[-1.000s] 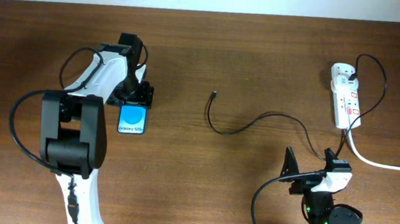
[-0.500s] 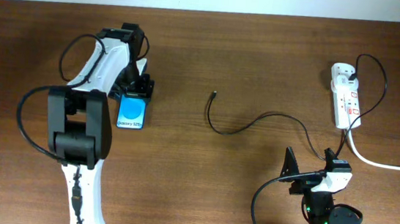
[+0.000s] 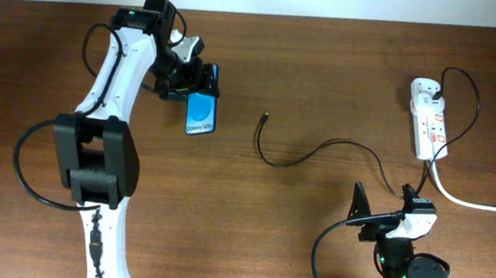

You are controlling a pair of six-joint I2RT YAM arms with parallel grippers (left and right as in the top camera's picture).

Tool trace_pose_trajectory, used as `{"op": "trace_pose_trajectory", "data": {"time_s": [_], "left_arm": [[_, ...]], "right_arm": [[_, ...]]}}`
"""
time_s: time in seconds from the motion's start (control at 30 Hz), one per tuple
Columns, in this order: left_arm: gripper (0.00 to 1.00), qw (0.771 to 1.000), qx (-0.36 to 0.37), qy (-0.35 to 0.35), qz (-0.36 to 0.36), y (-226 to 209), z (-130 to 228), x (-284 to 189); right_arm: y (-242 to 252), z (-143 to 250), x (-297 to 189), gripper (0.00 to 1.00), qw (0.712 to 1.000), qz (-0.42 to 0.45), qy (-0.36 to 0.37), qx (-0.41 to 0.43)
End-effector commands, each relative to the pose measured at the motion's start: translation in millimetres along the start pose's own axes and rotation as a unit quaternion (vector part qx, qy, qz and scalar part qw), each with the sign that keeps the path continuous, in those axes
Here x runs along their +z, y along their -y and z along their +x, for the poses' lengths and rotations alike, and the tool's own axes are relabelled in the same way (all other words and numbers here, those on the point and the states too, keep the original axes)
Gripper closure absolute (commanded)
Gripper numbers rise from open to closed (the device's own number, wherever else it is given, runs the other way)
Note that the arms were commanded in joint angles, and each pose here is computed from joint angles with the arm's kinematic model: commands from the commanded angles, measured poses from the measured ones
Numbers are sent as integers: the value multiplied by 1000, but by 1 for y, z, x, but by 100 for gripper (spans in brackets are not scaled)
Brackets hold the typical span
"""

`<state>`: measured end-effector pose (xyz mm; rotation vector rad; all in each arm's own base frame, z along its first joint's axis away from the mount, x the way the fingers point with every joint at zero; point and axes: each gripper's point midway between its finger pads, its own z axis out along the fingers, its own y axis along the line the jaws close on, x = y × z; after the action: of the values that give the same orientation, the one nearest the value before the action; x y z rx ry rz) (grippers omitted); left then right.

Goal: Plug charger to phone and switch on socket
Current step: 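Lift the phone with the left gripper toward the table center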

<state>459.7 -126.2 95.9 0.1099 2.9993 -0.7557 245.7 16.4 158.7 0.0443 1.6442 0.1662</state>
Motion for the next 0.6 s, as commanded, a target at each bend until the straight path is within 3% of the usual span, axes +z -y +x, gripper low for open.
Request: {"op": "trace_pose_trajectory", "data": {"time_s": [0.0, 0.07, 0.17, 0.27, 0.3, 0.43, 0.57], "left_arm": [[100, 997, -34, 5, 76, 29, -4, -10], [100, 987, -130, -6, 97, 36, -4, -11], [100, 953, -272, -56, 120, 47, 11, -14], [100, 935, -292, -100, 177, 70, 23, -22], [100, 918, -304, -127, 221, 86, 28, -31], [100, 873, -350, -188, 284, 111, 42, -50], [100, 859, -362, -203, 302, 118, 45, -56]], "right_arm": [[-2, 2, 0, 2, 1000, -4, -2, 4], [-2, 2, 0, 2, 1000, -4, -2, 4], [-2, 2, 0, 2, 1000, -4, -2, 4], [-2, 2, 0, 1, 1000, -4, -2, 4], [-2, 2, 0, 2, 1000, -4, -2, 4], [-2, 2, 0, 2, 1000, -4, -2, 4], [-2, 2, 0, 2, 1000, -4, -2, 4]]}}
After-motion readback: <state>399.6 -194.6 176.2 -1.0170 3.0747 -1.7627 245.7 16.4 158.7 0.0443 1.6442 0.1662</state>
